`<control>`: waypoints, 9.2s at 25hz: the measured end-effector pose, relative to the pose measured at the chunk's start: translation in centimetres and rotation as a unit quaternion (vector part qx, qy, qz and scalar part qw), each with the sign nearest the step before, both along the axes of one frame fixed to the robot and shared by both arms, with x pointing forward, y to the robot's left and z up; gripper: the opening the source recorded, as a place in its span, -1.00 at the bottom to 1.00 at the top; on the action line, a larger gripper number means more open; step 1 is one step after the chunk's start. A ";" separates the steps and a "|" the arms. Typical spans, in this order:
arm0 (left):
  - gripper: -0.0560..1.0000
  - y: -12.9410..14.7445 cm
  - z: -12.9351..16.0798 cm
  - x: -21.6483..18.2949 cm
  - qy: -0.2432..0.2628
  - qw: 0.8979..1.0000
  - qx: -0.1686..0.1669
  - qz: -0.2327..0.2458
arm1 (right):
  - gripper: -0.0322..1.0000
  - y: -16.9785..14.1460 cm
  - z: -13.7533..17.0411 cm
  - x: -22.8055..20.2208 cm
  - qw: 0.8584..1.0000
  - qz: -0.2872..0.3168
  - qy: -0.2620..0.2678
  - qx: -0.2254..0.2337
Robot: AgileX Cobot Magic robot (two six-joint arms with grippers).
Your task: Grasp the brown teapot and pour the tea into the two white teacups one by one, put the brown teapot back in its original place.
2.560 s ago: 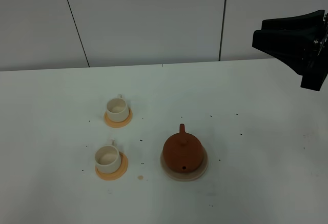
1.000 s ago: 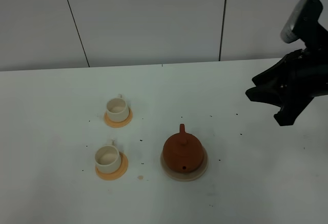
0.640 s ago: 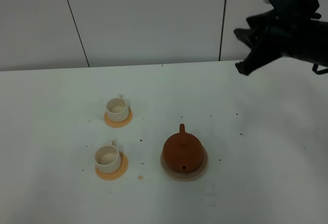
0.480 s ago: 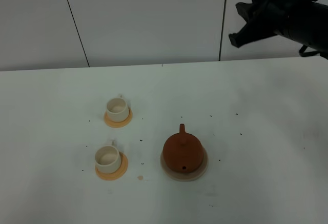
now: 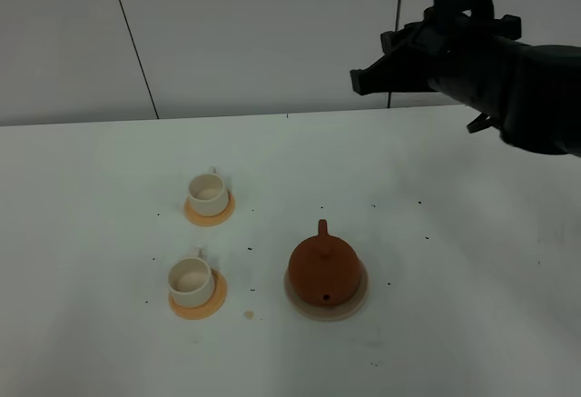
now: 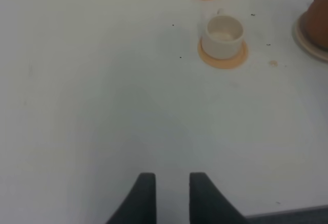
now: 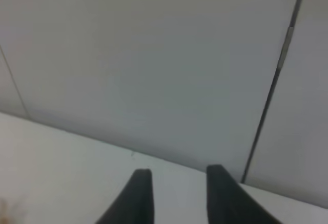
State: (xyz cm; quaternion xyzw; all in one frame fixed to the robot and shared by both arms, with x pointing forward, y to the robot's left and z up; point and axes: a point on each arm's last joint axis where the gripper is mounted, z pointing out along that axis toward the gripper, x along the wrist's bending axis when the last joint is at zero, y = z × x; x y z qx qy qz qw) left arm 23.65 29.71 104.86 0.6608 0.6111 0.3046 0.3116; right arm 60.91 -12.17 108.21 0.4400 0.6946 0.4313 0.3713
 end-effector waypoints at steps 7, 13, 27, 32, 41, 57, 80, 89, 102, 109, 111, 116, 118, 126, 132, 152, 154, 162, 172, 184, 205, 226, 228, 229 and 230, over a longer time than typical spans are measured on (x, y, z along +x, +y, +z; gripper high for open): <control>-0.45 0.0 0.0 0.0 0.000 1.000 0.000 0.000 | -0.47 0.5 -1.1 0.3 0.997 0.014 -0.008 -0.069; -0.45 0.0 0.0 0.0 0.000 1.000 0.000 0.000 | -0.47 1.6 -1.0 0.1 0.996 0.087 -0.007 -0.017; -0.45 0.0 0.0 0.0 0.000 1.000 0.000 0.000 | -0.47 -2.0 -2.4 -1.1 0.929 0.283 0.191 0.140; -0.45 0.0 0.0 0.0 0.000 1.000 0.000 0.000 | -0.47 -5.2 -3.3 -1.7 0.900 0.275 0.304 0.147; -0.45 0.0 0.0 0.0 0.000 1.000 0.000 0.000 | -0.47 -6.8 0.1 1.1 0.892 0.194 0.405 0.057; -0.45 0.0 0.0 0.0 0.000 1.000 0.000 0.000 | -0.47 -1.2 -7.3 4.4 0.847 -0.021 0.530 0.032; -0.45 0.0 0.0 0.0 0.000 1.000 0.000 0.000 | -0.36 5.9 -6.6 5.4 0.877 0.086 0.471 0.044; -0.45 0.0 0.0 0.0 0.000 1.000 0.000 0.000 | -0.36 9.0 -9.8 6.1 0.873 0.106 0.476 0.018; -0.45 0.0 0.0 0.0 0.000 1.000 0.000 0.000 | -0.59 9.8 -11.9 6.5 0.871 0.115 0.477 0.028; -0.45 0.0 0.0 0.0 0.000 1.000 0.000 0.000 | -0.63 10.4 -12.4 6.6 0.871 0.126 0.474 0.038; -0.45 0.0 0.0 0.0 0.000 1.000 0.000 0.000 | -0.63 10.4 -12.4 6.6 0.871 0.126 0.473 0.039; -0.45 0.0 0.0 0.0 0.000 1.000 0.000 0.000 | -0.63 10.6 -12.9 6.5 0.868 0.128 0.478 0.036; -0.45 0.0 0.0 0.0 0.000 1.000 0.000 0.000 | -0.63 10.7 -13.3 6.5 0.866 0.128 0.482 0.034; -0.45 0.0 0.0 0.0 0.000 1.000 0.000 0.000 | -0.63 10.6 -13.5 6.4 0.862 0.128 0.491 0.023; -0.45 0.0 0.0 0.0 0.000 1.000 0.000 0.000 | -0.63 10.4 -13.6 6.3 0.860 0.125 0.494 0.012; -0.45 0.0 0.0 0.0 0.000 1.000 0.000 0.000 | -0.63 10.0 -13.8 6.2 0.858 0.111 0.502 -0.006; -0.45 0.0 0.0 0.0 0.000 1.000 0.000 0.000 | -0.63 9.9 -13.8 6.1 0.856 0.110 0.505 -0.010; -0.45 0.0 0.0 0.0 0.000 1.000 0.000 0.000 | -0.63 9.6 -13.9 6.0 0.852 0.100 0.512 -0.025; -0.45 0.0 0.0 0.0 0.000 1.000 0.000 0.000 | -0.62 8.6 -13.3 6.6 0.852 0.087 0.515 -0.018; -0.45 0.0 0.0 0.0 0.000 1.000 0.000 0.000 | -0.61 7.2 -12.6 7.6 0.857 0.070 0.510 -0.001; -0.45 0.0 0.0 0.0 0.000 1.000 0.000 0.000 | -0.60 7.7 -14.5 7.6 0.843 0.085 0.531 0.010; -0.45 0.0 0.0 0.0 0.000 1.000 0.000 0.000 | -0.60 7.3 -14.6 7.8 0.846 0.065 0.530 0.001; -0.45 0.0 0.0 0.0 0.000 1.000 0.000 0.000 | -0.60 7.3 -14.6 7.8 0.846 0.065 0.530 0.001; -0.45 0.0 0.0 0.0 0.000 1.000 0.000 0.000 | -0.60 7.3 -14.6 7.8 0.846 0.065 0.530 0.001; -0.45 0.0 0.0 0.0 0.000 1.000 0.000 0.000 | -0.60 7.3 -14.7 7.8 0.846 0.065 0.529 0.000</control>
